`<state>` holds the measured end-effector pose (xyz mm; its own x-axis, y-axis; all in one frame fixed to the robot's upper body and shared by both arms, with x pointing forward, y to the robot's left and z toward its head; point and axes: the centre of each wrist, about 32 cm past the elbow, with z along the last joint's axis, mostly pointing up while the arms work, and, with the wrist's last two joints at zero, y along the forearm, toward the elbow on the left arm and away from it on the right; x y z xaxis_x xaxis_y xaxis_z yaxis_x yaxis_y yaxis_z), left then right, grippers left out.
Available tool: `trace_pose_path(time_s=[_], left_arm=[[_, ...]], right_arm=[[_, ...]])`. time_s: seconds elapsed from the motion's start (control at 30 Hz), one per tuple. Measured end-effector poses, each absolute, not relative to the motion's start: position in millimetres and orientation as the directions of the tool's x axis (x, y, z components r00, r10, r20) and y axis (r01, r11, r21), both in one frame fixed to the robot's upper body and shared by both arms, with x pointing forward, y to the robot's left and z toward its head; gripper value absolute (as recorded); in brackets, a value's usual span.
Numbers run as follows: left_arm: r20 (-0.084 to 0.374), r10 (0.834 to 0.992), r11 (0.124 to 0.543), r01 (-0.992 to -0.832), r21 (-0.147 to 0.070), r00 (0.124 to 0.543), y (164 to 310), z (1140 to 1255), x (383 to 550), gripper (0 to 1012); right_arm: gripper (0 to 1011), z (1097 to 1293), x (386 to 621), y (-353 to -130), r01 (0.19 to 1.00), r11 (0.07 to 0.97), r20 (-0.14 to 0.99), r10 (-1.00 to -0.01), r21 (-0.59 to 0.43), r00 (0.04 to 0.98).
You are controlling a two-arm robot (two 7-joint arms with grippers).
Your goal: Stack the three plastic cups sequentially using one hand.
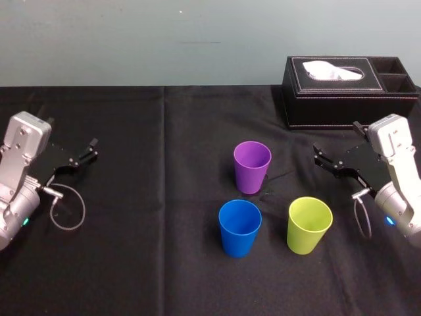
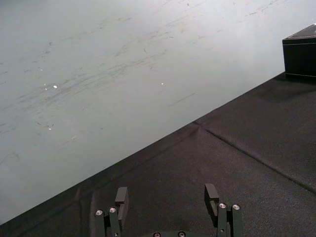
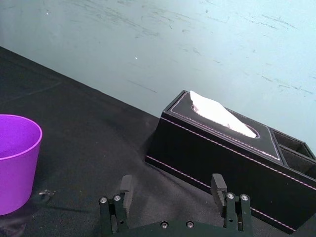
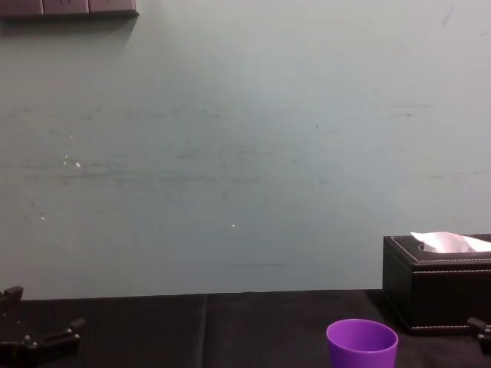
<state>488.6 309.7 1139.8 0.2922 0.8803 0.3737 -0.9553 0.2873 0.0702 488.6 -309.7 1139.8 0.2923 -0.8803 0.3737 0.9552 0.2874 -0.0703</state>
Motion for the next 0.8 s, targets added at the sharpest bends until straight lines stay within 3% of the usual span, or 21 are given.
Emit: trace_pose_path(time_s=[0.8], left_arm=[[0.374, 0.880, 0.287, -0.955, 0.070, 0.292, 309.7, 1139.8, 488.6, 1011]], right_arm=[[1000, 1139.8, 488.6, -309.7, 0.955, 0.287, 0.374, -0.880, -0.070, 0.292]])
